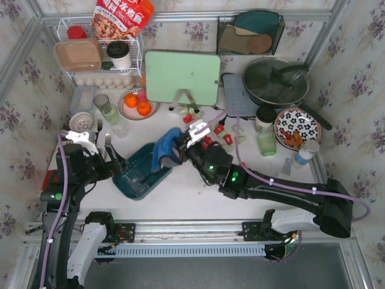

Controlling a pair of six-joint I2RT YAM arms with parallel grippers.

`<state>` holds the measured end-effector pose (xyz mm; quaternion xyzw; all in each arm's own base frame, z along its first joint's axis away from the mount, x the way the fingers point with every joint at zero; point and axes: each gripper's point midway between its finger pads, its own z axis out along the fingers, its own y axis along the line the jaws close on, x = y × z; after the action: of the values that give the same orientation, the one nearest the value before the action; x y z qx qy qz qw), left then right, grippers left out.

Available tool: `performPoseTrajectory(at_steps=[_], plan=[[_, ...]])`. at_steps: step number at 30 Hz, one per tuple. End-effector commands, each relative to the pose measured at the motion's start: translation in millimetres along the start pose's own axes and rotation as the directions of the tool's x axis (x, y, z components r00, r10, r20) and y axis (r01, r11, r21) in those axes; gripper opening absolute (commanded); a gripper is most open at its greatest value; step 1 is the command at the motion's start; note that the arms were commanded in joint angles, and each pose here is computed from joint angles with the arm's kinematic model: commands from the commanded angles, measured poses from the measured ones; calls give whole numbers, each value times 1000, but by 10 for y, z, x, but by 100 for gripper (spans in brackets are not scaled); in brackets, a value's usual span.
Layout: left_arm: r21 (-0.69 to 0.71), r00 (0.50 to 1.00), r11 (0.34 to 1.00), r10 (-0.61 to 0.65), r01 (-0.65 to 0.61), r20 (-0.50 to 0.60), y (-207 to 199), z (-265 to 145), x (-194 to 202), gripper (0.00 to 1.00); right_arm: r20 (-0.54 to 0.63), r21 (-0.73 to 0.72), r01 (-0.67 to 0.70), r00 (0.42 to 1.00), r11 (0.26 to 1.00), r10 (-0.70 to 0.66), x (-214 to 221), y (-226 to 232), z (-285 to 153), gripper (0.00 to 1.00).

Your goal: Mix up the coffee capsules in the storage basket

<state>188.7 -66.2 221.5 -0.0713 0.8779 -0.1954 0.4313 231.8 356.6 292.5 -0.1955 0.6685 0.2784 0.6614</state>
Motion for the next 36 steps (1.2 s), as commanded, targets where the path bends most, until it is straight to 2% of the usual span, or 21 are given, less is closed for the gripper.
performPoseTrajectory(at_steps=[1, 5, 9, 14, 19, 24, 31, 35, 36], plan=[[-1, 1000, 1000, -9, 9, -5, 3, 49, -20, 99, 212, 67, 24, 976, 997, -38, -806, -304, 21, 0], [-28, 1000, 999, -18, 17, -24, 51, 84, -2, 99, 309, 133, 34, 948, 990, -74, -1319, -568, -92, 0], [-29, 999, 999, -20, 19, -32, 55, 101, 3, 99, 337, 295, 39, 931, 955, -142, -1650, -926, -376, 0], [-27, 999, 999, -19, 18, -39, 50, 107, 9, 99, 310, 539, -20, 935, 842, -176, -1802, -1519, -985, 0], [4, 999, 1000, -9, 9, -40, -3, 88, 9, 99, 321, 695, -127, 936, 707, -147, -1834, -2011, -1693, 0], [25, 1000, 1000, 8, -7, -20, -49, 35, -1, 99, 261, 806, -125, 952, 579, -159, -1743, -2317, -2163, 0], [46, 999, 998, 42, -42, -7, -104, -21, 26, 99, 120, 912, -37, 977, 407, -178, -1323, -2619, -2430, 0], [40, 999, 998, 47, -47, 6, -98, -50, 15, 99, 40, 912, 18, 990, 410, -133, -945, -2705, -2250, 0], [42, 999, 998, 47, -47, 7, -104, -49, 13, 99, -7, 919, 54, 993, 390, -121, -812, -2774, -2229, 0]])
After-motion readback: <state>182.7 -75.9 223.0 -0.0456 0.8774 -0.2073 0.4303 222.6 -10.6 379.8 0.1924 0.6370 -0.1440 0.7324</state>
